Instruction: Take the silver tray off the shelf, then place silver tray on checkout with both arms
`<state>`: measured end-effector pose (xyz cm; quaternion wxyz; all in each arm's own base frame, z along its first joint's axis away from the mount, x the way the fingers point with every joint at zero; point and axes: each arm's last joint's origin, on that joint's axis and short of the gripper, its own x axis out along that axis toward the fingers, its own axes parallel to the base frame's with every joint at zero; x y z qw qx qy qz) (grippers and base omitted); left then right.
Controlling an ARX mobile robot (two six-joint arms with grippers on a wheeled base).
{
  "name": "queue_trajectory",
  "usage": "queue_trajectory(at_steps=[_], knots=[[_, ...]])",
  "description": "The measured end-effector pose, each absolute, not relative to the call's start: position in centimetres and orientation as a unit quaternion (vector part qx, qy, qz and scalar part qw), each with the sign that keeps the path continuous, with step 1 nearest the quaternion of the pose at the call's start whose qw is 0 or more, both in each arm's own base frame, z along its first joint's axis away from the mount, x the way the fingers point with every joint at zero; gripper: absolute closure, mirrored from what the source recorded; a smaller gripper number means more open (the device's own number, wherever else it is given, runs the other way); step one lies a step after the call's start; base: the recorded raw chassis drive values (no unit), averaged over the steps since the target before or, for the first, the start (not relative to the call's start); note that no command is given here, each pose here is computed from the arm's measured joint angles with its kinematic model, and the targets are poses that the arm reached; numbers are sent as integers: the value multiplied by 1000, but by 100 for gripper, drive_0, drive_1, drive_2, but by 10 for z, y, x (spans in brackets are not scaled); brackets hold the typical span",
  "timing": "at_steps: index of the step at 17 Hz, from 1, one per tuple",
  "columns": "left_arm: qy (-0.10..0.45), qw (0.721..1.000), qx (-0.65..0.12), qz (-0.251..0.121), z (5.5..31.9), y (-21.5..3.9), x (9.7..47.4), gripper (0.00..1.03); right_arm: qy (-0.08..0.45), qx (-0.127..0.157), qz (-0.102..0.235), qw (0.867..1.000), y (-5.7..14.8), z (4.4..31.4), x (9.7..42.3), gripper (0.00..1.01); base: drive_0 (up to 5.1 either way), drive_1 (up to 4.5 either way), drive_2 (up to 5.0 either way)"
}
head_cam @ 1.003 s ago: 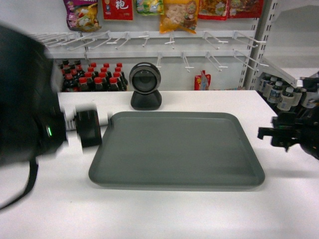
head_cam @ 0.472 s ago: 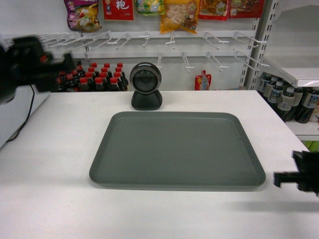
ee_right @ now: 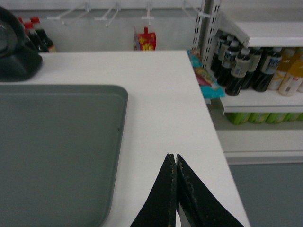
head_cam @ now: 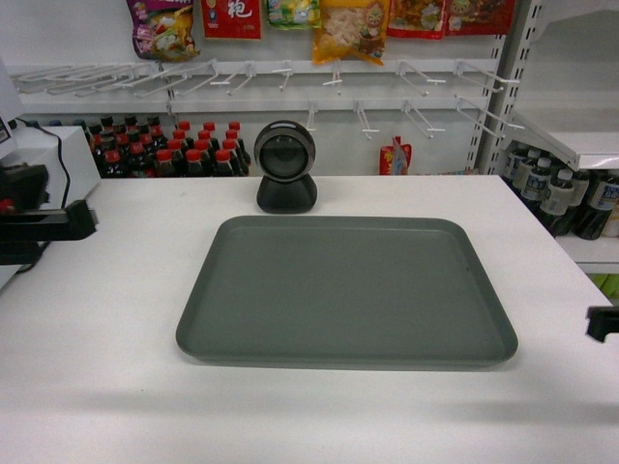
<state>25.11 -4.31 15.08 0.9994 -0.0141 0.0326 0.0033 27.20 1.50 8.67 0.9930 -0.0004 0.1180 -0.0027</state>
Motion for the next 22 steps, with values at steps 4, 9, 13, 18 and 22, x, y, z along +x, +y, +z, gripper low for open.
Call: queue_trajectory(at_steps=[4,9,13,18,22], knots=[[-2,1000,-13,1,165,-35,237,101,110,-1,-1,994,13,97,253,98,0,0,0],[7,1000,-9,1,163,0,146,102,19,3,-3,1000,-1,156,153,98,0,0,0],[0,1000,-9,1,167,0,132,102,1,3,-3,1000,-1,167,136,98,0,0,0],[-5,1000,-9,1,170,0,118,102,-7,3,-3,1000,-1,171,121,98,0,0,0],[-6,1000,-9,1,170,0,116,102,-6,3,-3,1000,-1,171,119,98,0,0,0]])
